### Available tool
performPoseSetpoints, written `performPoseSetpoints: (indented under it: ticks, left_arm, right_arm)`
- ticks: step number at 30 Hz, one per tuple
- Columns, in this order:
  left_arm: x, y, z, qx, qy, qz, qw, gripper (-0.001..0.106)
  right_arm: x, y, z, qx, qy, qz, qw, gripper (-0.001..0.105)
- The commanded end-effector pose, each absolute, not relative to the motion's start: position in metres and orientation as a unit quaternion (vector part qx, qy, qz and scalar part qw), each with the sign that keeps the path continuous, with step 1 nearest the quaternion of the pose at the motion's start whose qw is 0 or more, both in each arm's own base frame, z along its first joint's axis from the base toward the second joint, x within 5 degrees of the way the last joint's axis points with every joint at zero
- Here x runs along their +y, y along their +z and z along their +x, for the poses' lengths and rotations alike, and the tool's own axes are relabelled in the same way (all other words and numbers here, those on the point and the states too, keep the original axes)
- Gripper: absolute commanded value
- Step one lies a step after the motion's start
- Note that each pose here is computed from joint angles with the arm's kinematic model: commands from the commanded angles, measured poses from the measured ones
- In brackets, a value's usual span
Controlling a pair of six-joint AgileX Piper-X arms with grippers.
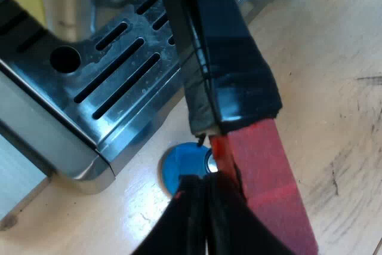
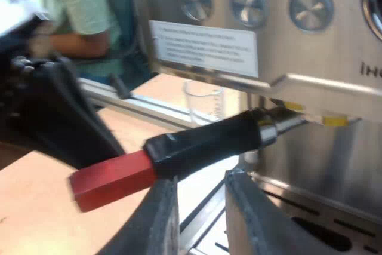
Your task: Put the handle in the coffee machine
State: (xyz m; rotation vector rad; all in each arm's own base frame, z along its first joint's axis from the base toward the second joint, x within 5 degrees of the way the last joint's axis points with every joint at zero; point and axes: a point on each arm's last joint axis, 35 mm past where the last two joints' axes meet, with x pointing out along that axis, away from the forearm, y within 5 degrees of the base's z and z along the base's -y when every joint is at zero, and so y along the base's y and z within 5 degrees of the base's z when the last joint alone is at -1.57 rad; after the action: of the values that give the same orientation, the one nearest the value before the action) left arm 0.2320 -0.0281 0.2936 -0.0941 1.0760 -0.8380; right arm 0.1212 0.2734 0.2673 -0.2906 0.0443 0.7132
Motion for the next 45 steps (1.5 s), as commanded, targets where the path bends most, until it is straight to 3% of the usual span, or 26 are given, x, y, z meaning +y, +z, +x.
performPoseSetpoints:
  ticks: [1, 6, 13, 17, 27, 45]
  left_arm:
    - [-0.034, 0.298, 0.226, 0.495, -0.416, -0.071, 0.760, 0.001]
    - [-0.034, 0.298, 0.226, 0.495, -0.417, -0.070, 0.759, 0.001]
    - [-0.055, 0.297, 0.222, 0.502, -0.441, -0.033, 0.743, 0.001]
    - [-0.061, 0.297, 0.220, 0.505, -0.448, -0.028, 0.737, 0.001]
    - [-0.092, 0.297, 0.212, 0.513, -0.471, 0.018, 0.718, 0.001]
    - [-0.133, 0.299, 0.196, 0.490, -0.536, 0.062, 0.684, 0.001]
  right_arm:
    - [0.264, 0.282, 0.116, 0.016, 0.368, -0.137, 0.920, 0.023]
    - [0.250, 0.297, 0.110, 0.015, 0.368, -0.137, 0.920, 0.023]
    - [0.229, 0.307, 0.101, 0.034, 0.383, -0.168, 0.908, 0.047]
    - [0.222, 0.313, 0.099, 0.035, 0.386, -0.170, 0.906, 0.048]
    - [0.210, 0.326, 0.092, 0.078, 0.421, -0.211, 0.879, 0.048]
    - [0.210, 0.326, 0.092, 0.078, 0.421, -0.211, 0.879, 0.048]
